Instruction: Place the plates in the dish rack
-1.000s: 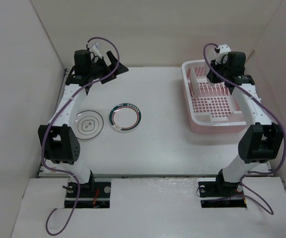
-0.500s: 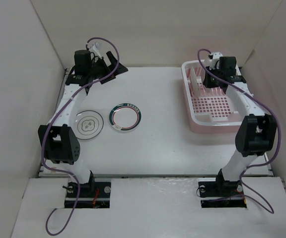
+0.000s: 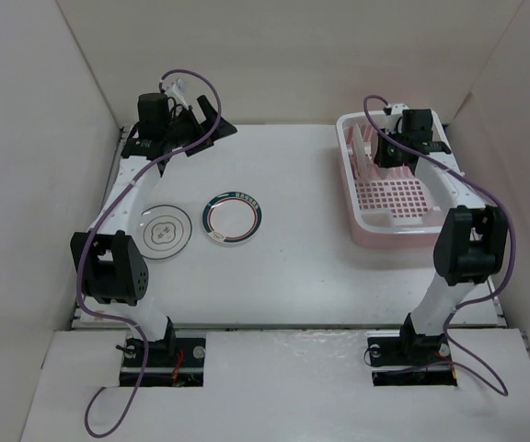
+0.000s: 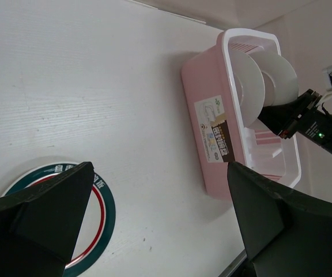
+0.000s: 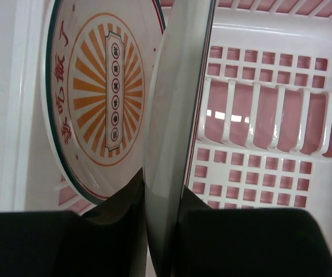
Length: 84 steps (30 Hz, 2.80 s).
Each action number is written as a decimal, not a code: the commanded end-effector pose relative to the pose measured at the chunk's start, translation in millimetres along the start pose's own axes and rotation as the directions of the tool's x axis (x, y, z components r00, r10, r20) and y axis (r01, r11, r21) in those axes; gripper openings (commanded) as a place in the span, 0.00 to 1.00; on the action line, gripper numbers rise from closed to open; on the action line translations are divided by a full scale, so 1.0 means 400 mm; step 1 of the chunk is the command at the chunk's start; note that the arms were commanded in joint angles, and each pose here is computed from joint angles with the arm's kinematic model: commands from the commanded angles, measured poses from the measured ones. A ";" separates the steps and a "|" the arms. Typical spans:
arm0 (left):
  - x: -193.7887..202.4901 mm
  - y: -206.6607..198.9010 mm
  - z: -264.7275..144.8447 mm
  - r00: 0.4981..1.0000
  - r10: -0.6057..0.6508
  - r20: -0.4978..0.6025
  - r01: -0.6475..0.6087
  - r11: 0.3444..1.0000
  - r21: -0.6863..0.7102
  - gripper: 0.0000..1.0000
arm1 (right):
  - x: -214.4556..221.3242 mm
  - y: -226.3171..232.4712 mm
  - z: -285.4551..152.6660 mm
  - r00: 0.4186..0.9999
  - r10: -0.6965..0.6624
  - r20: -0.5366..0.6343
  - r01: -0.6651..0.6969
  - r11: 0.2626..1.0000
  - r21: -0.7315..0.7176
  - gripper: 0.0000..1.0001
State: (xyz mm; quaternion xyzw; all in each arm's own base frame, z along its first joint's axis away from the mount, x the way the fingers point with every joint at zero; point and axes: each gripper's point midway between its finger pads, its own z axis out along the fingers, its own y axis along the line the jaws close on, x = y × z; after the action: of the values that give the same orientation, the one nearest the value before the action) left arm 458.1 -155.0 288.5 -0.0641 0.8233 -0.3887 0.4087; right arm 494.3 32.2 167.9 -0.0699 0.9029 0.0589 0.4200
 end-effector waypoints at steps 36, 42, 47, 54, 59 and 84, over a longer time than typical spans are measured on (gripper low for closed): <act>-0.024 -0.028 -0.026 0.999 0.041 0.032 -0.042 0.999 0.016 1.00 | -0.054 -0.001 -0.009 0.999 0.014 0.036 -0.015 0.999 0.040 0.41; -0.023 -0.016 -0.019 0.999 0.037 0.032 -0.037 0.999 0.003 1.00 | -0.093 0.001 -0.065 0.996 0.016 0.083 -0.020 0.999 0.050 0.49; -0.023 0.016 -0.006 0.999 -0.003 0.032 0.003 1.000 -0.020 1.00 | -0.150 -0.011 -0.136 0.989 0.021 0.147 -0.032 0.996 0.078 0.50; -0.040 0.128 -0.007 0.995 -0.077 0.059 0.082 0.992 -0.095 1.00 | -0.244 -0.054 -0.296 0.961 0.071 0.269 -0.126 0.973 0.193 0.64; -0.004 0.183 -0.045 0.987 -0.119 0.108 0.138 0.972 -0.190 1.00 | -0.319 0.022 -0.458 0.899 0.063 0.434 -0.101 0.993 0.066 1.00; 0.353 0.465 -0.445 0.758 -0.399 0.516 0.641 0.604 -0.475 1.00 | -0.453 0.546 -0.370 0.900 0.081 0.429 0.220 0.764 -0.607 1.00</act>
State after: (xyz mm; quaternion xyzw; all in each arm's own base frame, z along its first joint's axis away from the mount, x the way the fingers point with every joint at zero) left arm 287.6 9.6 134.9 -0.4593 0.7839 -0.1837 0.3753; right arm 469.0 211.4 328.3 -0.1838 0.7864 0.3212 0.4946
